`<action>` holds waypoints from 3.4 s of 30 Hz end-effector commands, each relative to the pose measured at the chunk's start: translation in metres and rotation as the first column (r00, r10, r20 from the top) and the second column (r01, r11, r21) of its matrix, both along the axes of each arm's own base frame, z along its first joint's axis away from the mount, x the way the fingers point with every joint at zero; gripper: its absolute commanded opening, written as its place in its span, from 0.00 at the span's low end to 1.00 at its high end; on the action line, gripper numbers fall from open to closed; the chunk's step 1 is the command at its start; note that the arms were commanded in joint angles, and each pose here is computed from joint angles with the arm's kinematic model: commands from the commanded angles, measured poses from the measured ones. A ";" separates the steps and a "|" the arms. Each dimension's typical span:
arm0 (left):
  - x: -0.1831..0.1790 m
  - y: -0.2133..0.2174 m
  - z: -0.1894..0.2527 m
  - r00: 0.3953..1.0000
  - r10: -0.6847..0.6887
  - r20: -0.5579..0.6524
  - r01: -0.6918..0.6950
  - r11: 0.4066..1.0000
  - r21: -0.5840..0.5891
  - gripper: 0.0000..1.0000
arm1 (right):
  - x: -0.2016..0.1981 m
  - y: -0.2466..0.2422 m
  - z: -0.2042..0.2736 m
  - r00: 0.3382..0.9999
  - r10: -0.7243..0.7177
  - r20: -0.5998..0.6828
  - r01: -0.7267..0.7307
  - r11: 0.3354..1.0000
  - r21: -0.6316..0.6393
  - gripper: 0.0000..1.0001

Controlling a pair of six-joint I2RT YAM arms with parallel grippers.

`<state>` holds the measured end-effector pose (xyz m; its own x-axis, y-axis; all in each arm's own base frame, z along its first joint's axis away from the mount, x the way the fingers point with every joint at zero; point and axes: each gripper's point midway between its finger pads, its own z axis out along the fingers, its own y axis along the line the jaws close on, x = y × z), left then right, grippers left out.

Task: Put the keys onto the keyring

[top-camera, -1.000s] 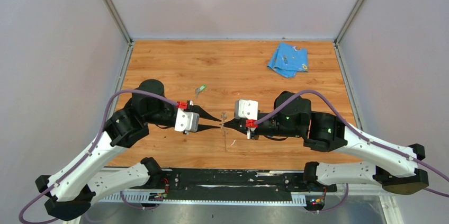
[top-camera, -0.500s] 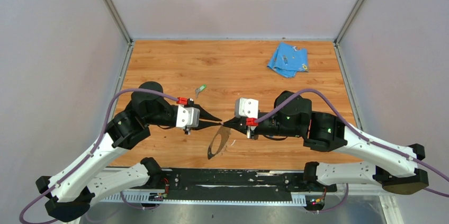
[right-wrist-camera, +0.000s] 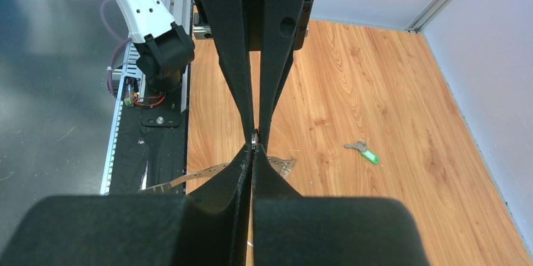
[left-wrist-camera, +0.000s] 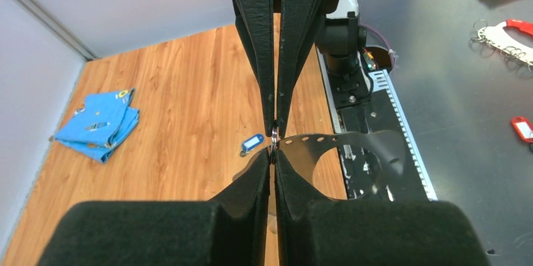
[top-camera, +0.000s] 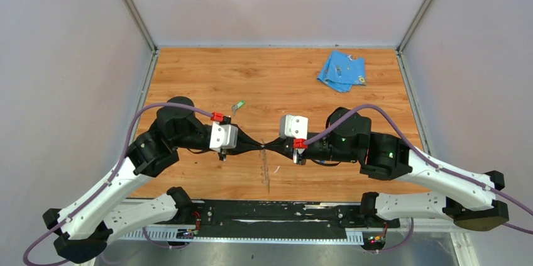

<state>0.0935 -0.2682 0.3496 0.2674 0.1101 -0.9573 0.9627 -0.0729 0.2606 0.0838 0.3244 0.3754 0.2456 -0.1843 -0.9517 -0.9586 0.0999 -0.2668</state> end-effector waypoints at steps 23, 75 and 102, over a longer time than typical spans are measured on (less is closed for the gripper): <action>0.004 -0.004 0.010 0.995 0.041 -0.090 -0.041 0.999 -0.004 0.00 | 0.001 -0.002 0.015 0.999 -0.025 -0.021 0.026 0.999 0.037 0.22; -0.018 0.016 -0.015 0.980 -0.086 0.177 0.084 0.996 0.014 0.00 | 0.145 -0.159 -0.342 0.268 -0.941 -0.204 0.600 0.329 -0.730 0.44; -0.013 0.014 -0.010 0.983 -0.060 0.176 0.060 0.998 0.004 0.00 | 0.148 -0.119 -0.331 0.292 -0.878 -0.380 0.583 0.478 -0.658 0.01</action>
